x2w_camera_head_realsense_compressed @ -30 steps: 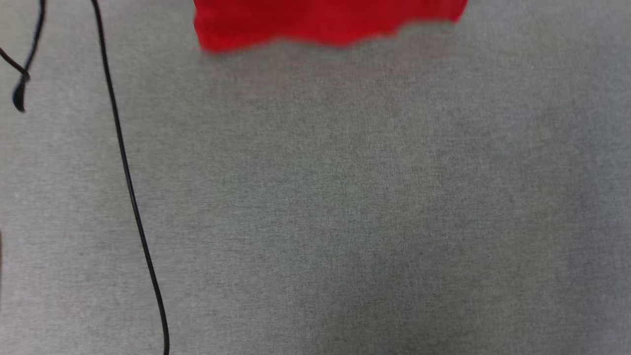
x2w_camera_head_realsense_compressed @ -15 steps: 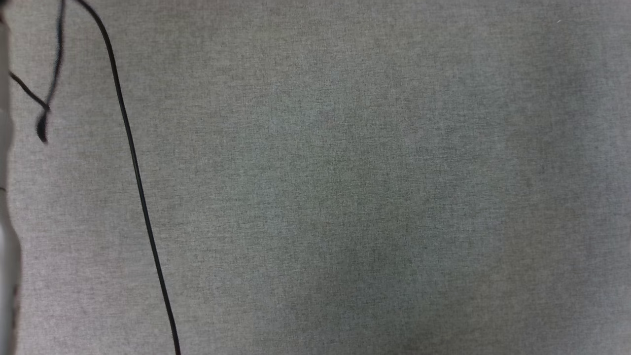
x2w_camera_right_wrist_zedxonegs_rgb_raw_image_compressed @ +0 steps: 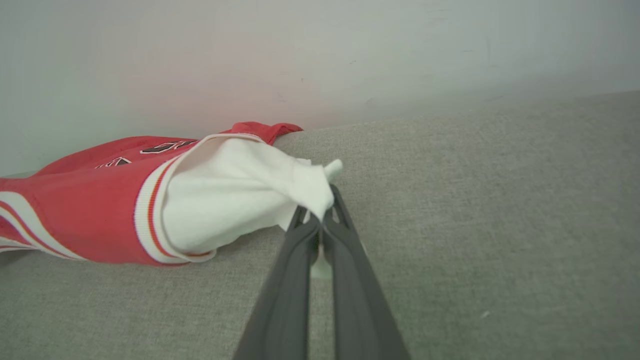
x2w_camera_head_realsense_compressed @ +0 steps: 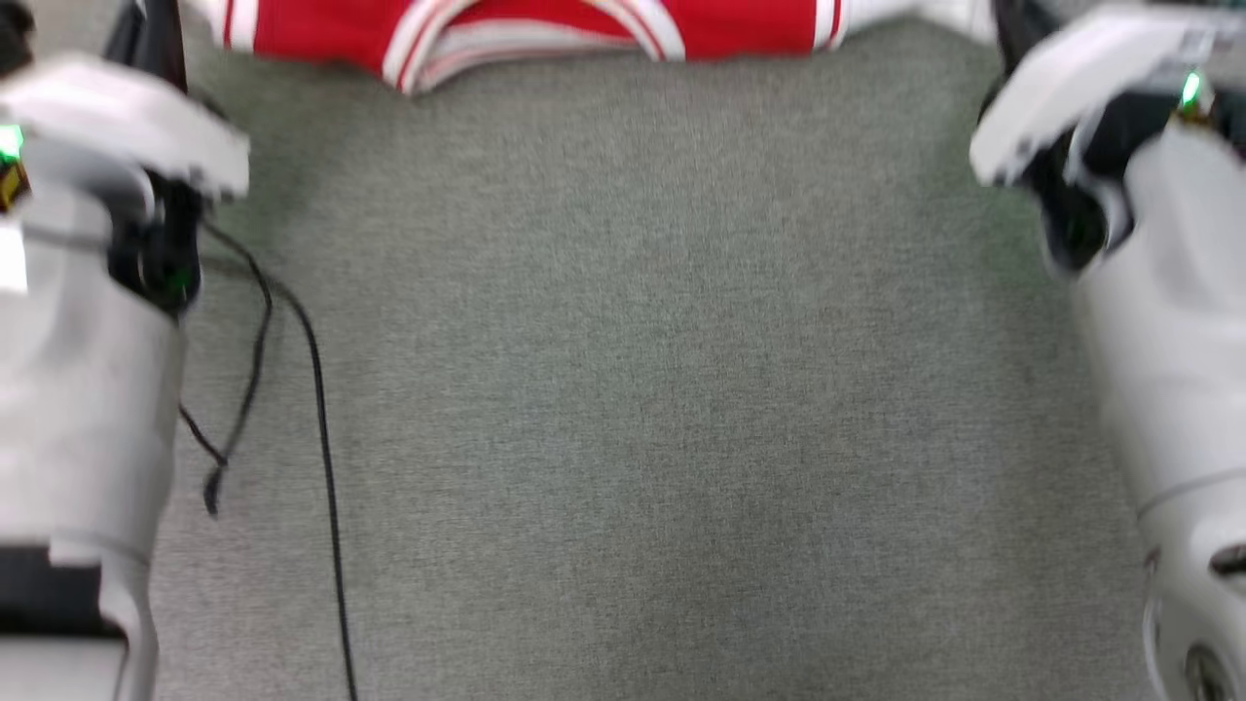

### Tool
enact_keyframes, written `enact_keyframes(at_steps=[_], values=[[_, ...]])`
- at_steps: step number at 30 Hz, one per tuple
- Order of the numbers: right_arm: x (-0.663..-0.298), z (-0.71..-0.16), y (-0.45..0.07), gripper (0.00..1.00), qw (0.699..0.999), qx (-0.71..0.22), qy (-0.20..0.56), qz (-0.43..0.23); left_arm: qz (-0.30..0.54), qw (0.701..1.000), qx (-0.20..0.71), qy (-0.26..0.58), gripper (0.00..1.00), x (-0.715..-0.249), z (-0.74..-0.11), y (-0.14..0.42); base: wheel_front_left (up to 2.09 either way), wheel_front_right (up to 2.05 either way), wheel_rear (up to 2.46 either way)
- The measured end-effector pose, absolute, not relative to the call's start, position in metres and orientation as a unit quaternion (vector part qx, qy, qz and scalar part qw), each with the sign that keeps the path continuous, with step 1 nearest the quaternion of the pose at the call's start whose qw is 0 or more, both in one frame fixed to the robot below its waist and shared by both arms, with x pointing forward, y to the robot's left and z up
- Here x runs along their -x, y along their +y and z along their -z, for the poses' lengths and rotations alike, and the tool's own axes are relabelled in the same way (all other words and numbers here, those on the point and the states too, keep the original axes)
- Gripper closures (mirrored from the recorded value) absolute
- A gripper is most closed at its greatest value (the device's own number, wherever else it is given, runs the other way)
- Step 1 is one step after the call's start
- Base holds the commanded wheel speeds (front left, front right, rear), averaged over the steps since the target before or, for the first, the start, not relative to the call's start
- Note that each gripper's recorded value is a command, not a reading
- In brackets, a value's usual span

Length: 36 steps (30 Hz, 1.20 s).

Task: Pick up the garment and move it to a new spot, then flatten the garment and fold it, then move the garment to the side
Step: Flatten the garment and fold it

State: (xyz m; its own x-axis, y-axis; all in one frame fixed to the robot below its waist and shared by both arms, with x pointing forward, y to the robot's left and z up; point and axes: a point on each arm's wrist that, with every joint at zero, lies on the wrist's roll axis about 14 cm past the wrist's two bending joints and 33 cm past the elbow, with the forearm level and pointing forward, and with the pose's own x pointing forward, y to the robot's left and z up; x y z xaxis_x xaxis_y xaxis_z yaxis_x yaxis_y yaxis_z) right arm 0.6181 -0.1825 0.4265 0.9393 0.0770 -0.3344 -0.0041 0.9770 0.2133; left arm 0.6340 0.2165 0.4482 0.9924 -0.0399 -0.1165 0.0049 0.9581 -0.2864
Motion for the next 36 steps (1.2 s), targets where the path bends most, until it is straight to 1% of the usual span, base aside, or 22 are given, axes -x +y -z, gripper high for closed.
enact_keyframes(at_steps=[10, 15, 26, 30, 36], values=[[-0.542, -0.419, -0.195, 1.00, 0.978, -0.112, 0.175, -0.016, 0.012, 0.988, 0.148, 0.049, 1.00, -0.547, -0.453, 0.220, 0.00, 0.00, 0.00], [-0.498, -0.418, -0.207, 1.00, 0.977, -0.114, 0.182, -0.013, 0.006, 0.986, 0.161, 0.047, 1.00, -0.499, -0.452, 0.219, 0.00, 0.00, 0.00], [-0.386, -0.407, -0.232, 1.00, 0.967, -0.126, 0.221, 0.020, -0.021, 0.986, 0.157, 0.053, 1.00, -0.402, -0.448, 0.231, 0.00, 0.00, 0.00], [-0.343, -0.404, -0.230, 1.00, 0.960, -0.126, 0.249, 0.033, -0.031, 0.985, 0.158, 0.064, 1.00, -0.371, -0.440, 0.231, 0.00, 0.00, 0.00], [-0.295, -0.411, -0.230, 1.00, 0.951, -0.125, 0.280, 0.045, -0.042, 0.984, 0.158, 0.075, 1.00, -0.335, -0.437, 0.232, 0.00, 0.00, 0.00]])
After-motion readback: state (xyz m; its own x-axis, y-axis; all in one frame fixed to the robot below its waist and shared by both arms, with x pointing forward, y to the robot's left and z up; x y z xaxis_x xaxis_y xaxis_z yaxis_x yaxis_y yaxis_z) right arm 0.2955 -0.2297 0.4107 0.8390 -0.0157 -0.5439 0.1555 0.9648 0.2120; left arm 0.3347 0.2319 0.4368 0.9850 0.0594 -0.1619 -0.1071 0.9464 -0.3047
